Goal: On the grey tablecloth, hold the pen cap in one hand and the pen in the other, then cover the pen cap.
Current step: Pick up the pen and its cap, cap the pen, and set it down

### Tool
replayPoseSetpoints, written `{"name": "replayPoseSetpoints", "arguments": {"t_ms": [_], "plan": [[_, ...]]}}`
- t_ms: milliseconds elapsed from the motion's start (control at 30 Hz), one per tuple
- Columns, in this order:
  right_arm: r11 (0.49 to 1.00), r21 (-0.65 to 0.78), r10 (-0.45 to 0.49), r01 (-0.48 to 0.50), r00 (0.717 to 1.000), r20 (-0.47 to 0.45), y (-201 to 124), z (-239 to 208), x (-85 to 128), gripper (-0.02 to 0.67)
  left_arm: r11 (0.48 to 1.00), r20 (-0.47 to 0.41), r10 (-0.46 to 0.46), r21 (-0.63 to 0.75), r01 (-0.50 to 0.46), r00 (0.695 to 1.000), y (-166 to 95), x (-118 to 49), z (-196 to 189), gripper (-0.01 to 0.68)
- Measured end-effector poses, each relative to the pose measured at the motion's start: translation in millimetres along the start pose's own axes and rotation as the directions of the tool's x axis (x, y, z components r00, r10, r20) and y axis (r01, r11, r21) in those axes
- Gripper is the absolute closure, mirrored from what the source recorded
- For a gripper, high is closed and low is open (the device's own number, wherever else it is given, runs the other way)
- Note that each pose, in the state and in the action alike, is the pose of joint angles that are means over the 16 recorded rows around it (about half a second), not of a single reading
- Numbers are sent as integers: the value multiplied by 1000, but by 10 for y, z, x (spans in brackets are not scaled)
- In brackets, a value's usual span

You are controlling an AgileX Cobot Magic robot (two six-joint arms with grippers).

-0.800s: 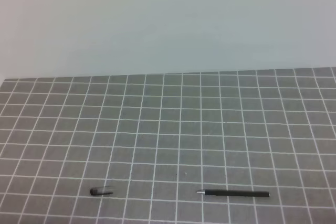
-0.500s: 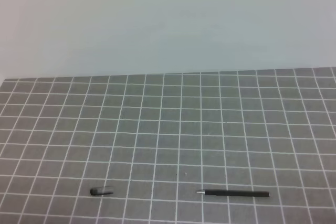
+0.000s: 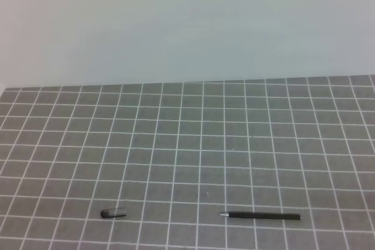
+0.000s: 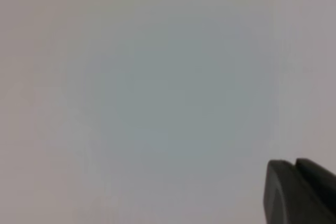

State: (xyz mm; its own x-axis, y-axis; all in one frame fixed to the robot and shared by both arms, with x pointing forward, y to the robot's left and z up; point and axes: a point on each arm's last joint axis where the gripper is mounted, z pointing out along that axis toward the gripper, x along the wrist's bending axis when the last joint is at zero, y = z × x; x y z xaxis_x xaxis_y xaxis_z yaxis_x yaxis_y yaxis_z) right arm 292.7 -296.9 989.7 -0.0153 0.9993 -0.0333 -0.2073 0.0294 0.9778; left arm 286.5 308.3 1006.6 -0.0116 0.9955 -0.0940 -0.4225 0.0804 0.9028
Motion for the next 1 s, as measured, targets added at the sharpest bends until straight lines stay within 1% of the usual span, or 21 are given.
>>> {"name": "replayPoseSetpoints", "arguments": {"t_ms": [167,233,333,433,567,733,867,1000], "plan": [[983,-184,-1,-2,1000,-15,168,-16,13,652,984,-43,-6,-180,-2,999,164,39,-16,673],[971,-240,-2,-3,1000,-19,218,-27,17,652,972,-51,-24,-233,11,998,211,50,-26,673],[955,-298,-1,-5,1000,-22,272,-41,19,652,956,-45,-71,-287,55,996,259,59,-39,673],[944,-330,1,-8,1000,-22,308,-51,18,652,950,-24,-105,-298,93,994,286,48,-36,672],[937,-350,6,-11,1000,-18,376,-56,11,652,959,24,-131,-249,133,991,340,1,1,672],[942,-336,8,-10,1000,-6,557,-52,-5,652,981,74,-159,-105,166,985,460,-76,75,672],[963,-270,11,-10,1000,6,793,-42,-24,652,992,95,-120,36,117,988,587,-132,118,672],[988,-154,2,1,1000,20,1081,-17,-47,652,988,110,-74,143,58,991,707,-164,131,672]]}}
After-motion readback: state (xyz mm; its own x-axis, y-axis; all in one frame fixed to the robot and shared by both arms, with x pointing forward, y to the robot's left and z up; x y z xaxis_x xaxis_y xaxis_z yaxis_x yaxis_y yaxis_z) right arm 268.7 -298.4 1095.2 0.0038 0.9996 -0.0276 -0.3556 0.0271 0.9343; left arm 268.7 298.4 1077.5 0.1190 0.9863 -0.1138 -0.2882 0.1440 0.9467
